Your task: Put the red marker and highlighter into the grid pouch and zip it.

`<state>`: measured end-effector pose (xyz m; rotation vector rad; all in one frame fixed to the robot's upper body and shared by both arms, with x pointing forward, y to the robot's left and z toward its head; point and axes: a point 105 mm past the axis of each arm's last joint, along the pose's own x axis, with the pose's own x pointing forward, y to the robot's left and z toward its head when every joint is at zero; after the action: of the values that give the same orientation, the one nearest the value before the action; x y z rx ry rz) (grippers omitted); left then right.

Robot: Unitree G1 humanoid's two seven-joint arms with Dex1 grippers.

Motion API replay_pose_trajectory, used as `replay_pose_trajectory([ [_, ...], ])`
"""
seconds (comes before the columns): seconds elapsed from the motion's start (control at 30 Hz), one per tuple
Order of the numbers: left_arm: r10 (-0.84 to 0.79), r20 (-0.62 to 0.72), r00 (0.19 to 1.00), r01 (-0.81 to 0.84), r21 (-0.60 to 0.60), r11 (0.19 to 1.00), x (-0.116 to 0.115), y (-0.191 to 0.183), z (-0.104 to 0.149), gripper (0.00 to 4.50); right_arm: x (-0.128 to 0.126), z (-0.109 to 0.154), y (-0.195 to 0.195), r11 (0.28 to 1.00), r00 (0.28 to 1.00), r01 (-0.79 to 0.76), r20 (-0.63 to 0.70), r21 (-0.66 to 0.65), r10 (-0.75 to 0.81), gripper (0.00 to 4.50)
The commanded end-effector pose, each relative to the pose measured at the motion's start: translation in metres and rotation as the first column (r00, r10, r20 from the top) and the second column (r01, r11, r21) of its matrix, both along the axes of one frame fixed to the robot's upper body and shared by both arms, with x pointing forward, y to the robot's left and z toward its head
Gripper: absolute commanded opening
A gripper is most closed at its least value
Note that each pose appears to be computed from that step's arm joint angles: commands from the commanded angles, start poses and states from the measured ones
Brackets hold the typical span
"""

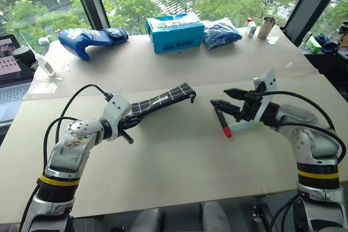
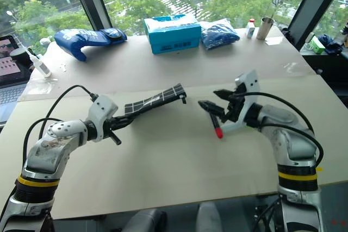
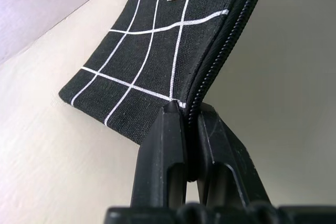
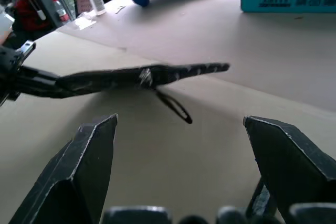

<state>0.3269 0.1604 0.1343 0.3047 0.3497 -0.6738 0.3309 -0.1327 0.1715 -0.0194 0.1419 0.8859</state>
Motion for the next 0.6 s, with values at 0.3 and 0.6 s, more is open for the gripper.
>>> replay_pose_trajectory([
  [0.3,0.053,-0.027,0.998,-0.052,0.036,0.998,-0.001,0.009,0.005,0.00,0.033,-0.025,0.032,0.979,0.987,0.148,0.089,-0.141,-0.136,4.24],
  [0.6,0.047,-0.034,0.998,-0.046,0.027,0.999,-0.002,0.004,0.003,0.00,0.053,-0.017,0.045,0.976,0.977,0.184,0.126,-0.113,-0.170,4.24],
])
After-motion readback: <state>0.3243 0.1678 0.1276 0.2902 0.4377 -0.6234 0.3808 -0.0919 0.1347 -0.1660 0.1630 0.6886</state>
